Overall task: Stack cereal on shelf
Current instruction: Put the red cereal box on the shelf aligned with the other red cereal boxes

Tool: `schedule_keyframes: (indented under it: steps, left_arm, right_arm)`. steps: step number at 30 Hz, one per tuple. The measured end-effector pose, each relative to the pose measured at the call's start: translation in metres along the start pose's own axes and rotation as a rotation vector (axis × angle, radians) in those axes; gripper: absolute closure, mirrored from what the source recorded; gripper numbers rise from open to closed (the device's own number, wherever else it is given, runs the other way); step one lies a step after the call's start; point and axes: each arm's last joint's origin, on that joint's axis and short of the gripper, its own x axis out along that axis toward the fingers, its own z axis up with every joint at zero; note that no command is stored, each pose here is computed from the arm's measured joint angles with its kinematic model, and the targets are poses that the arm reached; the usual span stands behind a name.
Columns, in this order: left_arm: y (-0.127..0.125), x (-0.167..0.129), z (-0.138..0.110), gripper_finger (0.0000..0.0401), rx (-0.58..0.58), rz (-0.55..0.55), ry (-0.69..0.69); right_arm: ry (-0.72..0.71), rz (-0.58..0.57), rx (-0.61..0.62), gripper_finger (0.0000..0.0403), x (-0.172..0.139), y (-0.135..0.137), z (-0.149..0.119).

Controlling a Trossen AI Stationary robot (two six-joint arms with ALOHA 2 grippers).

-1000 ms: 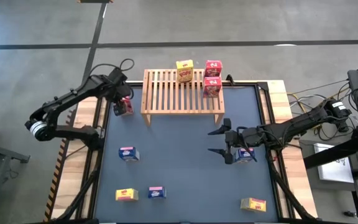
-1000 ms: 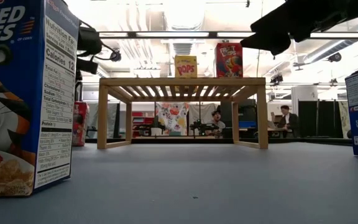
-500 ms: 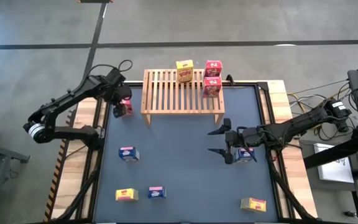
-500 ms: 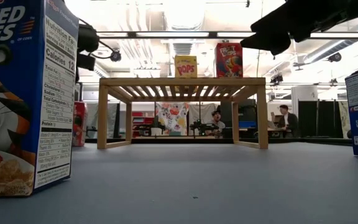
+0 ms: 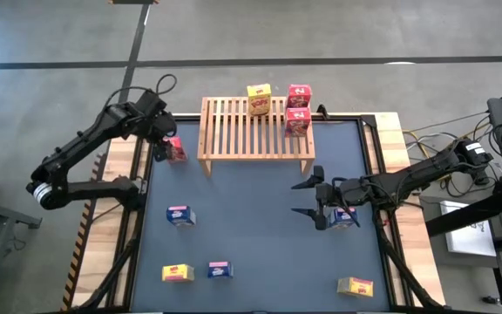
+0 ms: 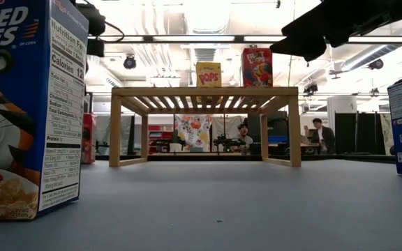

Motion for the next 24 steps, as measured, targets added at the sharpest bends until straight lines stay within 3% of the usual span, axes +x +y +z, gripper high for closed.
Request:
schedule_keyframes:
  steps: [8, 14, 24]
  left_arm:
    - [0.006, 0.027, 0.009, 0.0166, 0.038, -0.035, 0.083]
    - [0.013, 0.045, 0.013, 0.0165, 0.067, 0.000, 0.174]
    - [0.015, 0.060, 0.016, 0.0165, 0.065, -0.057, 0.209]
  right_arm:
    - [0.000, 0.000, 0.004, 0.0096, 0.000, 0.000, 0.000]
    - [0.001, 0.000, 0.010, 0.0096, 0.000, 0.000, 0.000]
    - [0.001, 0.000, 0.009, 0.0096, 0.000, 0.000, 0.000]
